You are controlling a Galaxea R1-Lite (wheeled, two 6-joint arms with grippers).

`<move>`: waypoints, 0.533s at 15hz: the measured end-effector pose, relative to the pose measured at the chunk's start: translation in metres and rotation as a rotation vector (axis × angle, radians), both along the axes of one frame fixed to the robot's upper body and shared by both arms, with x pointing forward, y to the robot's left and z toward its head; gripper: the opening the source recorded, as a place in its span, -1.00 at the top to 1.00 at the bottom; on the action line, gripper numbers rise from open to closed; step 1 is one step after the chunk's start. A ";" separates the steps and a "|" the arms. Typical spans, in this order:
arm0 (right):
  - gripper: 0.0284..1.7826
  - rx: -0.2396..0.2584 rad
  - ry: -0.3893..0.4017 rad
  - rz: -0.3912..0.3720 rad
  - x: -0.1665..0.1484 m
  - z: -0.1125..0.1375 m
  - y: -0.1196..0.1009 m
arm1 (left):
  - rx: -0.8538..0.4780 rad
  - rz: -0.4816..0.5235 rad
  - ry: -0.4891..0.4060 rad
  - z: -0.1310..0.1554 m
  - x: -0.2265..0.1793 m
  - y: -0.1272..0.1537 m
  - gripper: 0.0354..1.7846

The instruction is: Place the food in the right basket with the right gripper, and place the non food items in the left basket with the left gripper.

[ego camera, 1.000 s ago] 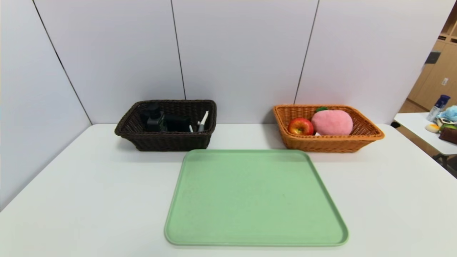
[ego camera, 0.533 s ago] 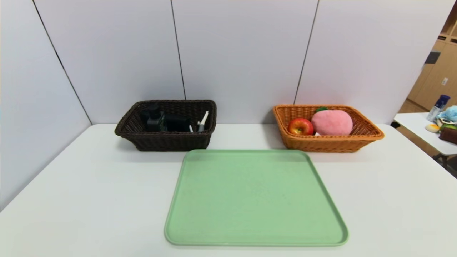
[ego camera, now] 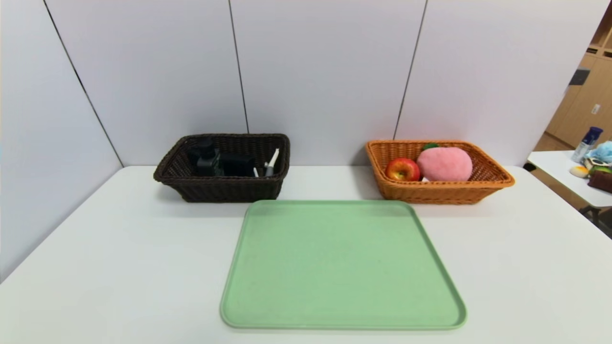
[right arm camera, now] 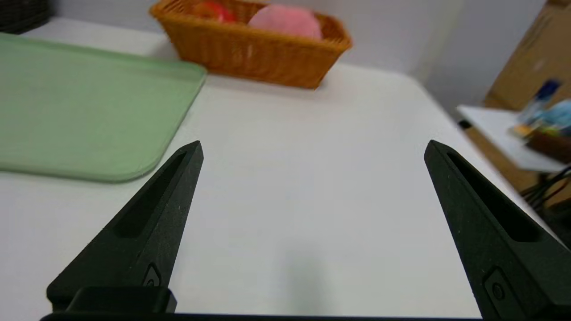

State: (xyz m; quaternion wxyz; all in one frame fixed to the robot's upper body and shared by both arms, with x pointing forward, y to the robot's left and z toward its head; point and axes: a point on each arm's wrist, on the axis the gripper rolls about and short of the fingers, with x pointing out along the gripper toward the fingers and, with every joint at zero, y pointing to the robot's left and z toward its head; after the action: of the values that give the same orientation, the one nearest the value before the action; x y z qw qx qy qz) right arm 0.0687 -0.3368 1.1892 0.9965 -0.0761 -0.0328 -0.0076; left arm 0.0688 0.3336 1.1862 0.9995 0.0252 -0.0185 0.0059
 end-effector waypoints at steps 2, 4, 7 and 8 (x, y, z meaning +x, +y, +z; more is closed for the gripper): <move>-0.92 0.097 0.067 0.017 0.000 -0.007 0.000 | -0.085 0.000 0.037 -0.003 0.000 0.000 -0.89; -0.92 0.133 0.065 0.018 0.000 -0.007 0.000 | -0.106 0.006 0.034 -0.003 0.000 0.000 -0.89; -0.92 0.154 0.064 0.015 0.000 -0.007 0.000 | -0.111 0.012 0.035 -0.003 0.000 0.000 -0.89; -0.92 0.155 0.064 0.013 0.000 -0.007 0.000 | -0.111 0.013 0.035 -0.003 0.000 0.000 -0.89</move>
State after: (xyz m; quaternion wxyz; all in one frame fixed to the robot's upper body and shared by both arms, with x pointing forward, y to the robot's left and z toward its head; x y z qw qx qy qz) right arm 0.0690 -0.3366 1.1825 1.0000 0.0012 -0.0006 -0.0012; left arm 0.0687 0.3339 1.1829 0.9995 -0.0303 -0.0006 0.0129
